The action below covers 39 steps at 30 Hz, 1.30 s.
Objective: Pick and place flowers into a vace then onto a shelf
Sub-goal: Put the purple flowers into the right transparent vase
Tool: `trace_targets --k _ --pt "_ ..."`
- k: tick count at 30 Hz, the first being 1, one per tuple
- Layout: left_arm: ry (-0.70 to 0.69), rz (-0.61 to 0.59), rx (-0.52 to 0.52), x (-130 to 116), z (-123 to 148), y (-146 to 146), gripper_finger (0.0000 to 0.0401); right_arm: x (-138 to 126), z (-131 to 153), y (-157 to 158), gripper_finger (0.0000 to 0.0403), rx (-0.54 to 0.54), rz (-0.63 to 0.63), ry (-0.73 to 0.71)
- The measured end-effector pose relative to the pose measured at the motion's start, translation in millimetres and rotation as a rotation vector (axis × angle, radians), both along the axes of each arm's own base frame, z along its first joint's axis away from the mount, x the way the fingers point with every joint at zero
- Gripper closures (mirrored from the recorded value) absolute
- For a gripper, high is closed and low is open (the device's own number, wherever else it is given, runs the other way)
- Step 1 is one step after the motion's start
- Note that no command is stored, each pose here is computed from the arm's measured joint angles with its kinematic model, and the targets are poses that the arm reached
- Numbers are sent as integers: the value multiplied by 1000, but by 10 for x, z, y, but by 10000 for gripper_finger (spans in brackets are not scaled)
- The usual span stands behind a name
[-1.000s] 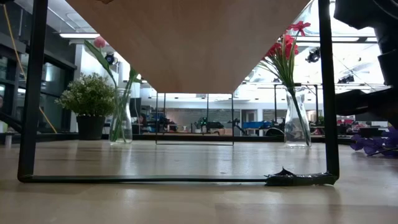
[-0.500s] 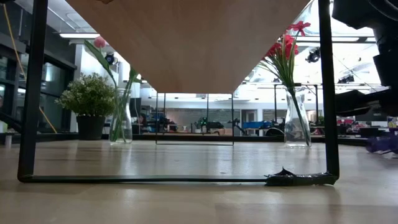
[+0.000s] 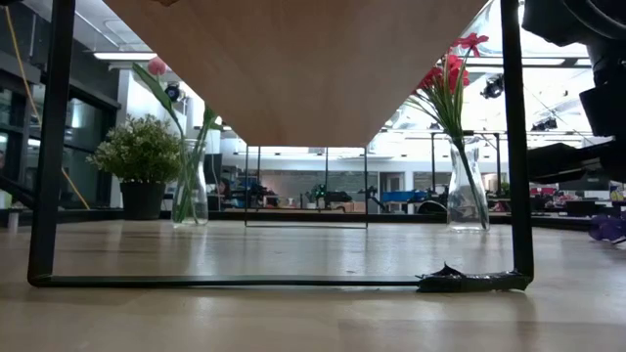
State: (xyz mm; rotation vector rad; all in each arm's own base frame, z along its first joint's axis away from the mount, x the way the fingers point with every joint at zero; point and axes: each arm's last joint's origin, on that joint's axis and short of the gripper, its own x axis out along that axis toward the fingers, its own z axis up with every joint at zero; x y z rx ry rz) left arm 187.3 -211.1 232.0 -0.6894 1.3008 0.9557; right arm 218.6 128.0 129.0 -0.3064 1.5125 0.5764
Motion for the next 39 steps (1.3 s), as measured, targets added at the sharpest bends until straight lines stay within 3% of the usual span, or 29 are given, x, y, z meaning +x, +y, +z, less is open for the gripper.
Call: trace_targets --k 26,33,39 --pt "-78 0 -96 76 -10 -91 316 -321 757 -183 403 -70 -107 -291" --pt "-87 1 -105 85 -11 -100 316 -355 982 -226 403 -20 -221 -443" --pt "-95 1 -115 93 -11 -109 316 -307 1403 -214 403 36 -276 -591"
